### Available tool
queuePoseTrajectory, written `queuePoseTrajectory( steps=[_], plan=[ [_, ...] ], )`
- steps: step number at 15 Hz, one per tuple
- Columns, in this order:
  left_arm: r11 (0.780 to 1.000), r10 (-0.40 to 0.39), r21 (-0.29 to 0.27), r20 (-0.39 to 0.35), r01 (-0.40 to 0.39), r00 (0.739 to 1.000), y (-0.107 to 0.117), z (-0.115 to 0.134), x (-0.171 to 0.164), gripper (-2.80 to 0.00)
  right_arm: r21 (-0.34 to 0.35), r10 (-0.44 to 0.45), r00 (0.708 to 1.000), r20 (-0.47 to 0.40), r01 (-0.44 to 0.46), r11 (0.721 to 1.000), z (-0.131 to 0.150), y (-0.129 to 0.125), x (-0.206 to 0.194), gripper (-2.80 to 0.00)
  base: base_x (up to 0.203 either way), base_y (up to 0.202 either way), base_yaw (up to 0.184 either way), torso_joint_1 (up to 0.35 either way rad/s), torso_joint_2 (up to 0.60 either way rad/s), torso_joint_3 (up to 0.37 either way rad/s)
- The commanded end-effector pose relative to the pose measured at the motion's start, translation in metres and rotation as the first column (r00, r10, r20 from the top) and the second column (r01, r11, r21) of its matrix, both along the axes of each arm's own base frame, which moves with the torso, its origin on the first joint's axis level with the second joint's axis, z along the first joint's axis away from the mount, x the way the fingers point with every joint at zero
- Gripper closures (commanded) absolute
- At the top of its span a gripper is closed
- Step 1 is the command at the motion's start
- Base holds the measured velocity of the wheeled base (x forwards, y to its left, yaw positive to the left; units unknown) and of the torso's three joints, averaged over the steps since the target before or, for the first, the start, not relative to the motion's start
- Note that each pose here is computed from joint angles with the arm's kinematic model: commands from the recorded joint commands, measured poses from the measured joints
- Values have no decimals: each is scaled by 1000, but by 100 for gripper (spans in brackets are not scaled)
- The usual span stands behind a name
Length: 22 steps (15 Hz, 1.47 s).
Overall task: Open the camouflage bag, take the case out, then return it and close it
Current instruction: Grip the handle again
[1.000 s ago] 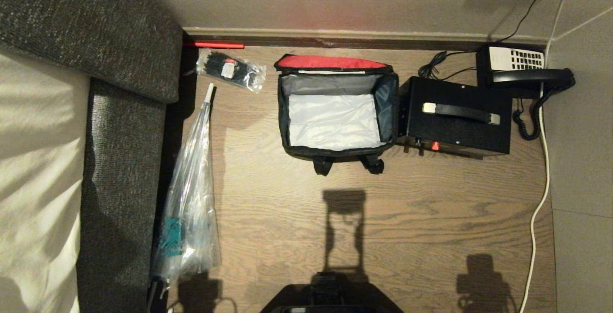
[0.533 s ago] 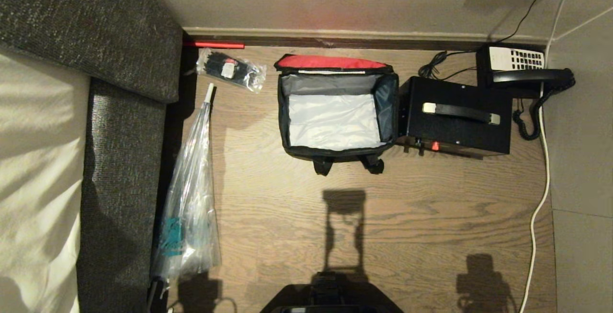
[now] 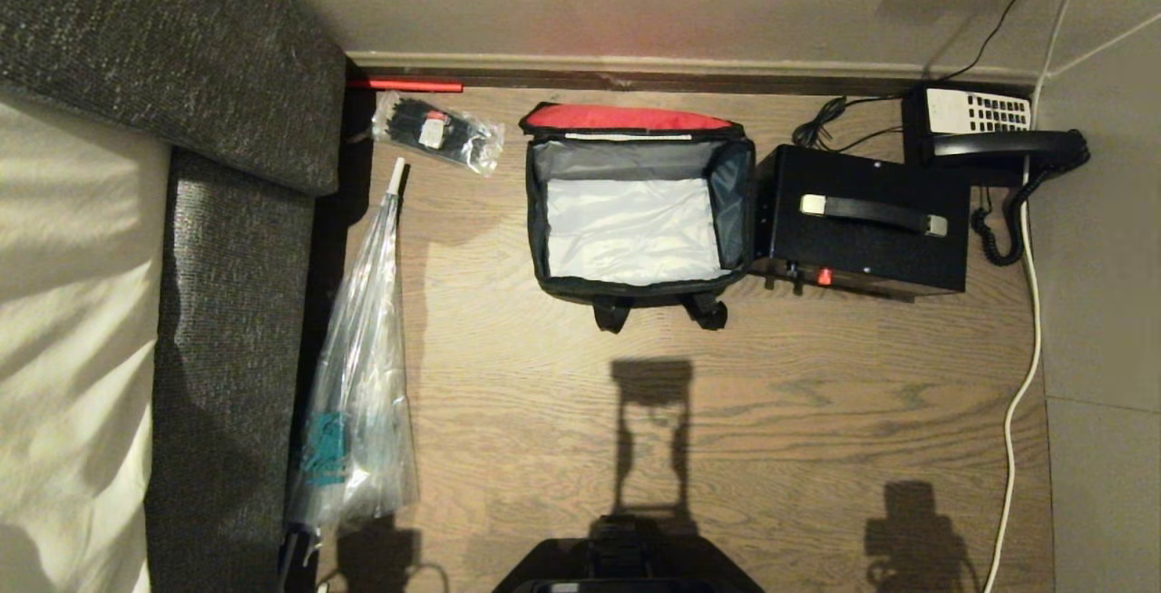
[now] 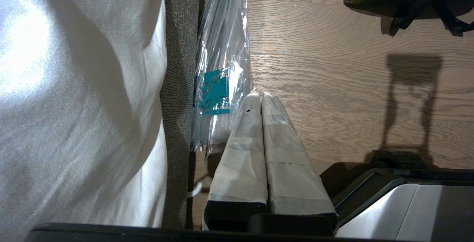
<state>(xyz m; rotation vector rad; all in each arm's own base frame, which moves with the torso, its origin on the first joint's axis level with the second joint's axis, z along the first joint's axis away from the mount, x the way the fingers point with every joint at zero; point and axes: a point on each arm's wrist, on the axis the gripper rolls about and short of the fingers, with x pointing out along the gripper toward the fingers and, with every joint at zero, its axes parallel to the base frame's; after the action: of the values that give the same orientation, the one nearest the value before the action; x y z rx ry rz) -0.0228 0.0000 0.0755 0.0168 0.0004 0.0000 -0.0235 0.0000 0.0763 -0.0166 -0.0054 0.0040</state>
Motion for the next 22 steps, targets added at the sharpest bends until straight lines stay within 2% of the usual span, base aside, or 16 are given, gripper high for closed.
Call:
queuePoseTrajectory(
  steps=[1, 5, 6, 8, 9, 11, 13, 14, 15, 16, 17, 18, 19, 21, 22],
  plan=[
    [1000, 0, 1, 0, 0, 1000, 0, 0, 0, 0, 11, 7, 1000, 21, -7, 1000, 12, 0, -4, 0, 0, 0, 0, 0, 0, 0],
    [1000, 0, 0, 0, 0, 1000, 0, 0, 0, 0, 83, 95, 995, 10, -96, 992, 86, 2, -58, 0, 0, 0, 0, 0, 0, 0],
    [1000, 0, 0, 0, 0, 1000, 0, 0, 0, 0, 100, 109, 994, 7, -109, 989, 107, 2, -61, 0, 0, 0, 0, 0, 0, 0],
    [1000, 0, 0, 0, 0, 1000, 0, 0, 0, 0, 121, 121, 983, -139, -105, 987, 139, 3, -31, 0, 0, 0, 0, 0, 0, 0],
    [1000, 0, 0, 0, 0, 1000, 0, 0, 0, 0, 114, 125, 956, -265, -98, 989, 154, 3, 0, 0, 0, 0, 0, 0, 0, 0],
    [1000, 0, 0, 0, 0, 1000, 0, 0, 0, 0, 84, 134, 851, -508, -106, 991, 168, 3, 77, 0, 0, 0, 0, 0, 0, 0],
    [1000, 0, 0, 0, 0, 1000, 0, 0, 0, 0, 31, 137, 733, -666, -157, 987, 162, 5, 154, 0, 0, 0, 0, 0, 0, 0],
    [1000, 0, 0, 0, 0, 1000, 0, 0, 0, 0, 0, 138, 693, -708, -196, 981, 154, 5, 184, 0, 0, 0, 0, 0, 0, 0],
    [1000, 0, 0, 0, 0, 1000, 0, 0, 0, 0, -41, 137, 659, -739, -247, 968, 143, 6, 213, -280, 0, 0, 0, 0, 0, 0],
    [1000, 0, 0, 0, 0, 1000, 0, 0, 0, 0, -102, 125, 638, -760, -307, 946, 131, 6, 239, -280, 0, 0, 0, 0, 0, 0],
    [1000, 0, 0, 0, 0, 1000, 0, 0, 0, 0, -178, 92, 629, -772, -353, 919, 118, 5, 261, -280, 0, 0, 0, 0, 0, 0],
    [1000, 0, 0, 0, 0, 1000, 0, 0, 0, 0, -262, 44, 636, -771, -379, 887, 107, 4, 281, -280, 0, 0, 0, 0, 0, 0],
    [1000, 0, 0, 0, 0, 1000, 0, 0, 0, 0, -337, -4, 665, -747, -373, 864, 101, 3, 300, -280, 0, 0, 0, 0, 0, 0],
    [1000, 0, 0, 0, 0, 1000, 0, 0, 0, 0, -486, -73, 794, -604, -294, 823, 117, 0, 325, -280, 0, 0, 0, 0, 0, 0],
    [1000, 0, 0, 0, 0, 1000, 0, 0, 0, 0, -554, -100, 829, -550, -273, 786, 126, -1, 328, -280, 0, 0, 0, 0, 0, 0]
  ],
)
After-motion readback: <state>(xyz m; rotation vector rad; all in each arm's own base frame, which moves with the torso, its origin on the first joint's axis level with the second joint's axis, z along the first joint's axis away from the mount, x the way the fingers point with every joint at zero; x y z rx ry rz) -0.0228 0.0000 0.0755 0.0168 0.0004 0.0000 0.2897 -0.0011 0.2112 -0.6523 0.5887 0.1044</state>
